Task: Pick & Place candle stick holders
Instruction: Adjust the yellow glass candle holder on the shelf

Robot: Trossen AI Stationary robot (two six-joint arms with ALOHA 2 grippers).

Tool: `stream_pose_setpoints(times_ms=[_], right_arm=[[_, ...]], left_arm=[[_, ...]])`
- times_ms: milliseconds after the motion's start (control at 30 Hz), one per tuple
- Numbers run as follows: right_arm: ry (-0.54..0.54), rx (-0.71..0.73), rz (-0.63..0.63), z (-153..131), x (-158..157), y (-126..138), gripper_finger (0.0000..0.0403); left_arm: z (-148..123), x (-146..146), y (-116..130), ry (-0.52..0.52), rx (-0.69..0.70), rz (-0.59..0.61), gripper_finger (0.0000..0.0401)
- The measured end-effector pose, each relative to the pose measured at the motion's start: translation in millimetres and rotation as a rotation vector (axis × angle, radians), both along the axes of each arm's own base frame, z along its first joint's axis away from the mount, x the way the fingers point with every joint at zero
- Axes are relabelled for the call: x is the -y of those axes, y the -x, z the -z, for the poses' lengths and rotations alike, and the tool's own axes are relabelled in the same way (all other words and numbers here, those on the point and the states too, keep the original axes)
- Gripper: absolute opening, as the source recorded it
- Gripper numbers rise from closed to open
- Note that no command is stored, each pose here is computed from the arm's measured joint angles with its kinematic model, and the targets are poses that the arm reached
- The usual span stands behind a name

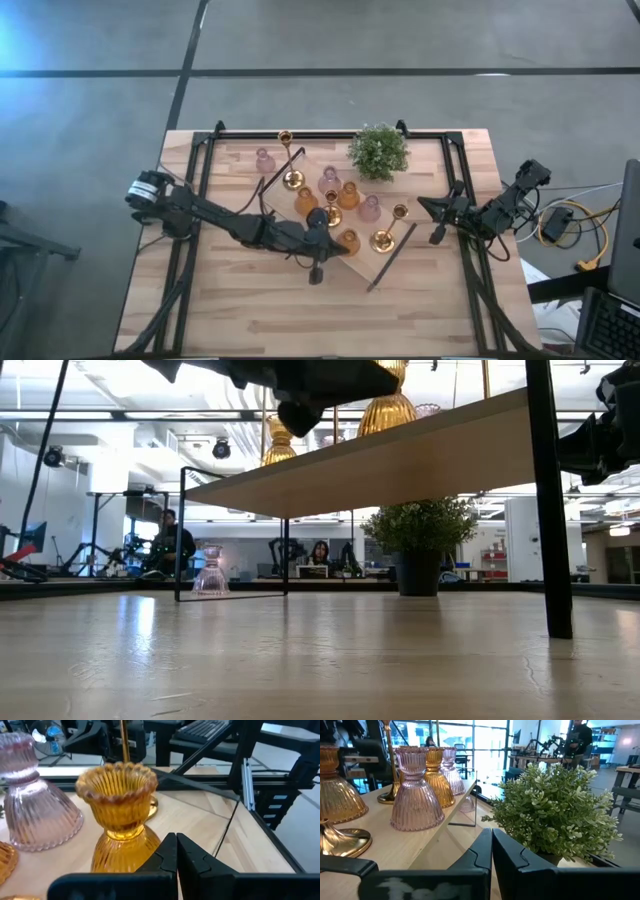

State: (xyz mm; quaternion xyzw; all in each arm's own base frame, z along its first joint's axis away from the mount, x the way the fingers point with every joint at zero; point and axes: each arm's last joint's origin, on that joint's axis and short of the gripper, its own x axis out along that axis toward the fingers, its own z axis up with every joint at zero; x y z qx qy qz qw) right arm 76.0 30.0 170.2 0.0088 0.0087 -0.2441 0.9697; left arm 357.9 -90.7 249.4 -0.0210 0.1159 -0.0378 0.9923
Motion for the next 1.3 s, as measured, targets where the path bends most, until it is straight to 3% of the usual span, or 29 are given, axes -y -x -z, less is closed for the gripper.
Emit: stream_pose_setpoints(times_ms=[467,1300], right_arm=[[0.0,0.0,0.0,0,0,0,0.0008],[-0.001,0.001,0.0,0,0,0,0.0008]], left_arm=[[-5,-7,-2,-0.019,0.031,-0.101,0.0],[-6,-12,-3,-0.014,0.06,-0.093,0.0]])
